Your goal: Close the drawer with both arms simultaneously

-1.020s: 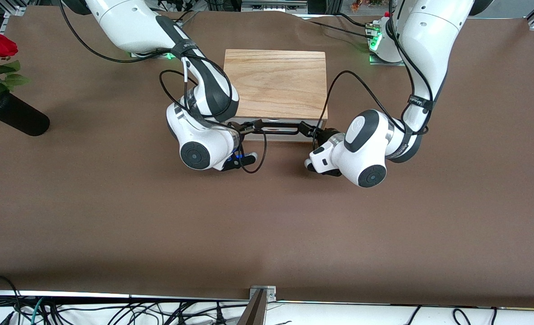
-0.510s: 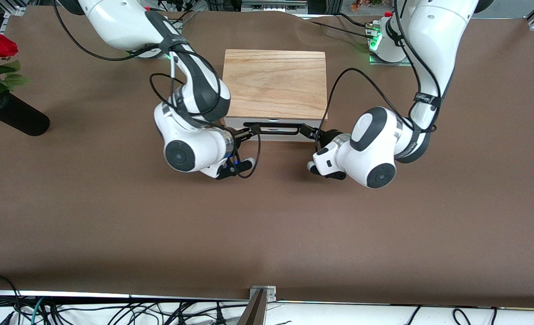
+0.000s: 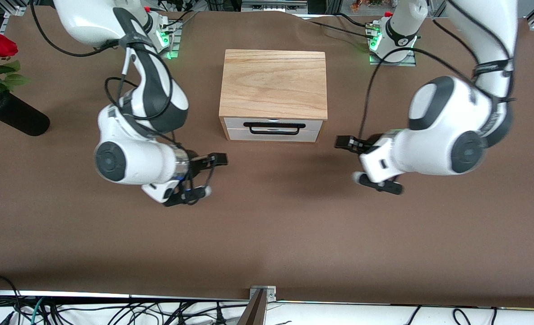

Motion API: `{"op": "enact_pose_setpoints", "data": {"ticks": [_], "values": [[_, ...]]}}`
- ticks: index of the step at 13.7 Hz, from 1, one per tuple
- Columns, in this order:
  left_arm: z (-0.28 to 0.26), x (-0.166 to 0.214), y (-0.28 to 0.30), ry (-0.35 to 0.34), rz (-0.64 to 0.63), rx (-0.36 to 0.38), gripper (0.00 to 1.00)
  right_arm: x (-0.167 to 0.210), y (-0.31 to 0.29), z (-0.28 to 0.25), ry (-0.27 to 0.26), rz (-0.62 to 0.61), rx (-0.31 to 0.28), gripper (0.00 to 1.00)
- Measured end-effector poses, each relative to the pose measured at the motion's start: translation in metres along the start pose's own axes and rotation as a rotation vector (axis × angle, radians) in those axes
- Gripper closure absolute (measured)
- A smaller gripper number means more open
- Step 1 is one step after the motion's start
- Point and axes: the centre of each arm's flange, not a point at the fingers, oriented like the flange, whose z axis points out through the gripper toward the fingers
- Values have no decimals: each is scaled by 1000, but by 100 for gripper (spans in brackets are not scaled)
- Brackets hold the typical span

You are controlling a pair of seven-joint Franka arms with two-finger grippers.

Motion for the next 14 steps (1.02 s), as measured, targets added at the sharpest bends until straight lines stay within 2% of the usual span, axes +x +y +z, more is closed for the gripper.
{"op": "enact_pose_setpoints", "data": {"ticks": [2, 4, 6, 8, 10, 12, 14], "values": [[-34, -7, -35, 54, 35, 114, 0, 1, 28, -22, 34, -46, -62, 0], [-68, -23, -46, 103, 54, 243, 0, 2, 54, -39, 55, -72, -105, 0], [-110, -47, -53, 169, 33, 312, 0, 0, 75, -59, 78, -109, -156, 0], [-145, -79, -61, 247, -16, 324, 0, -8, 98, -92, 101, -168, -242, 0], [-152, -104, -64, 339, -82, 328, 0, -25, 124, -138, 132, -168, -324, 0], [-142, -122, -71, 359, -119, 331, 0, -52, 153, -185, 159, -132, -379, 0], [-136, -130, -74, 344, -129, 333, 0, -81, 180, -225, 192, -101, -398, 0]]}}
